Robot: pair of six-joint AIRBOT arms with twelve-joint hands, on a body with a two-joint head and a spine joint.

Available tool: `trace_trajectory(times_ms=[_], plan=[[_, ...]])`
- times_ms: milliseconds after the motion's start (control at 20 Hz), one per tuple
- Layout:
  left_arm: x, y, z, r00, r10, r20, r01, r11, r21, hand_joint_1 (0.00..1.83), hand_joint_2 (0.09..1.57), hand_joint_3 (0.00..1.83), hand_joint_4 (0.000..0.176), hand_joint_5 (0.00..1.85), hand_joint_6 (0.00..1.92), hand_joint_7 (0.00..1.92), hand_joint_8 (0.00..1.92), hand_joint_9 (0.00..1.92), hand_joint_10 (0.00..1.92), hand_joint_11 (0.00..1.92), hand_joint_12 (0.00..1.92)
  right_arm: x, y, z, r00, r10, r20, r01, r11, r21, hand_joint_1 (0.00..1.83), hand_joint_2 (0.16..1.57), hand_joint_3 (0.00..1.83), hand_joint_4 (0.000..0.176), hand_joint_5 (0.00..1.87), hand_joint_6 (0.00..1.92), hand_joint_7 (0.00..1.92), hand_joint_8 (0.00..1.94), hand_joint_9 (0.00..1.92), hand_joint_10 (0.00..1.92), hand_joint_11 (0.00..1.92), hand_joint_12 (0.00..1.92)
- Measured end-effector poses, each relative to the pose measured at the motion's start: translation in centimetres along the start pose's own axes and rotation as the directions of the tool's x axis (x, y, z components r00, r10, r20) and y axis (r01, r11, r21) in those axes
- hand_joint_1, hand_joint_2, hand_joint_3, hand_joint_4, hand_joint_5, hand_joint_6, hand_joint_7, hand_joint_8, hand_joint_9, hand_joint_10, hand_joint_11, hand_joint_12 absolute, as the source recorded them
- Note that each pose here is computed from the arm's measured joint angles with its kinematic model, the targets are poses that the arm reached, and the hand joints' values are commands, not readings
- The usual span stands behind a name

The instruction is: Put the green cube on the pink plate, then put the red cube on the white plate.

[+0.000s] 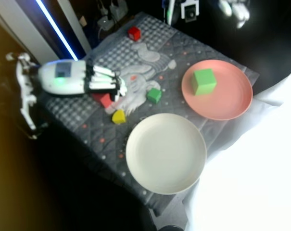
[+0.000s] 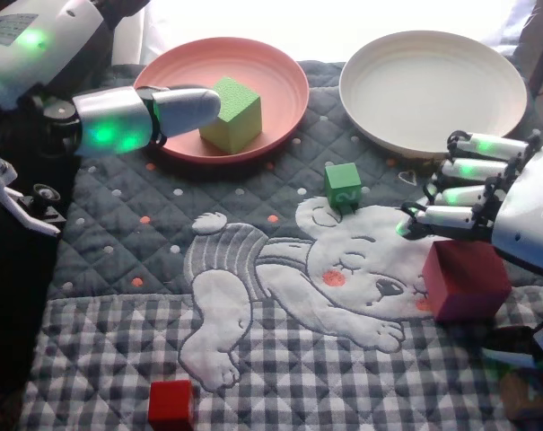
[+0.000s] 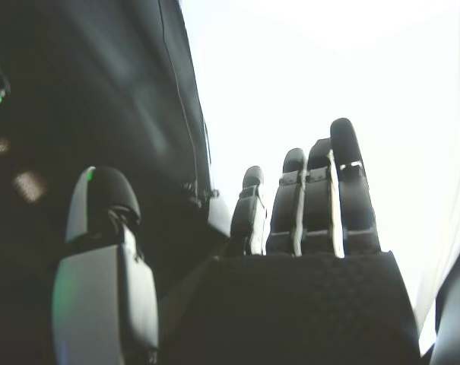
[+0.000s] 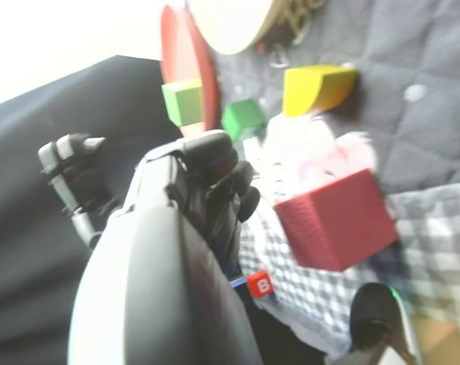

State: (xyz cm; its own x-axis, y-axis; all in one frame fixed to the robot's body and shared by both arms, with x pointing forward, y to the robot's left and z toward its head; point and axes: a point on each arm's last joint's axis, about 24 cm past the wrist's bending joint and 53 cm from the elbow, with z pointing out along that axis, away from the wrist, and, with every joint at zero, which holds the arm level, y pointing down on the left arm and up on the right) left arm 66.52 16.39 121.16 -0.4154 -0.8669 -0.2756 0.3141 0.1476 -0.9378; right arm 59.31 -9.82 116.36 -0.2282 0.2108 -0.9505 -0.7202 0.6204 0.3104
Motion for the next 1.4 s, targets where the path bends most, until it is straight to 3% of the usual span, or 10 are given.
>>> trace_trajectory(times_ms=[100,150,250,350,400,550,800,950,1100,1400], plan=[[-0.2,-0.8,-0.2,1.0,0.0,0.009,-0.001,0.9996,0.029,0.41,0.99,0.0,0.16,0.02,0.0,0.08,0.0,0.02,0.0,0.0,0.75,0.4,0.0,0.2,1.0,0.005,-0.008,-0.005,1.0,-0.001,1.03,0.8,0.31,0.0,0.66,0.6,0.76,0.47,0.52,0.98,0.2,1.74],[-0.2,-1.0,-0.3,0.9999,0.003,0.01,-0.003,0.9993,0.038,0.45,1.02,0.01,0.14,0.04,0.01,0.09,0.0,0.03,0.0,0.0,0.83,0.5,0.1,0.2,1.0,0.006,-0.01,-0.006,1.0,-0.002,1.14,1.0,0.13,0.0,0.94,0.87,0.9,0.56,0.64,1.03,0.34,1.75],[-0.2,-1.3,-0.6,0.9999,0.003,0.014,-0.003,0.9986,0.053,0.4,1.02,0.0,0.143,0.05,0.01,0.1,0.01,0.05,0.01,0.0,0.9,0.2,0.2,0.5,1.0,0.014,0.004,-0.014,1.0,-0.008,1.2,1.13,0.04,0.0,0.98,1.07,0.87,1.05,0.64,1.09,0.38,1.8],[0.2,-1.3,-0.8,1.0,0.001,0.006,-0.001,0.9986,0.054,0.37,1.03,0.0,0.141,0.05,0.0,0.1,0.0,0.05,0.01,0.0,0.88,0.0,0.2,0.5,1.0,0.014,0.009,-0.014,1.0,-0.008,1.21,1.15,0.02,0.0,0.97,1.1,0.82,1.19,0.62,1.18,0.38,1.83],[0.3,-1.4,-1.2,1.0,0.005,0.003,-0.005,0.9982,0.06,0.47,1.04,0.0,0.105,0.06,0.0,0.08,0.0,0.06,0.01,0.0,0.91,-0.1,0.3,0.7,1.0,0.014,0.009,-0.014,1.0,-0.009,1.2,1.18,0.01,0.0,0.93,1.14,0.77,1.32,0.62,1.29,0.39,1.86],[0.0,-1.6,-1.7,0.9999,0.005,0.014,-0.006,0.9977,0.068,0.5,1.07,0.0,0.089,0.06,0.0,0.07,0.0,0.05,0.0,0.0,0.73,-1.0,0.5,1.1,1.0,0.01,0.029,-0.01,1.0,-0.013,1.21,1.18,0.0,0.0,0.95,1.1,0.76,1.34,0.54,1.38,0.35,1.92],[-0.2,-1.6,-1.9,0.9997,0.002,0.023,-0.004,0.9976,0.069,0.49,1.06,0.0,0.105,0.09,0.0,0.08,0.0,0.02,0.0,0.0,0.53,-4.2,1.3,1.3,0.993,-0.002,0.116,0.007,0.999,-0.042,1.22,1.17,0.0,0.0,0.97,1.13,0.76,1.27,0.48,1.36,0.21,1.92],[0.0,-1.7,-1.9,0.9998,0.002,0.019,-0.004,0.9971,0.076,0.48,1.06,0.0,0.073,0.11,0.01,0.07,0.0,0.04,0.01,0.0,0.6,-6.9,0.6,1.7,0.983,-0.029,0.181,0.036,0.999,-0.036,1.22,1.18,0.0,0.0,0.97,1.07,0.75,1.37,0.56,1.43,0.37,1.92],[0.6,-2.4,-2.0,1.0,0.005,0.003,-0.005,0.995,0.1,0.45,1.03,0.0,0.094,0.13,0.0,0.1,0.0,0.07,0.01,0.0,0.72,-8.9,-0.5,2.6,0.972,-0.051,0.23,0.058,0.998,-0.023,1.35,1.19,0.0,0.0,0.88,1.09,0.82,1.32,0.67,1.53,0.4,1.92],[1.4,-3.5,-2.3,0.9998,0.009,-0.015,-0.007,0.99,0.141,0.49,1.07,0.01,0.064,0.12,0.0,0.11,0.0,0.1,0.01,0.0,0.88,-12.6,-2.9,5.0,0.951,-0.089,0.297,0.087,0.996,0.023,1.2,1.22,0.0,0.0,0.88,1.32,0.67,1.27,0.32,1.05,0.0,1.68]])
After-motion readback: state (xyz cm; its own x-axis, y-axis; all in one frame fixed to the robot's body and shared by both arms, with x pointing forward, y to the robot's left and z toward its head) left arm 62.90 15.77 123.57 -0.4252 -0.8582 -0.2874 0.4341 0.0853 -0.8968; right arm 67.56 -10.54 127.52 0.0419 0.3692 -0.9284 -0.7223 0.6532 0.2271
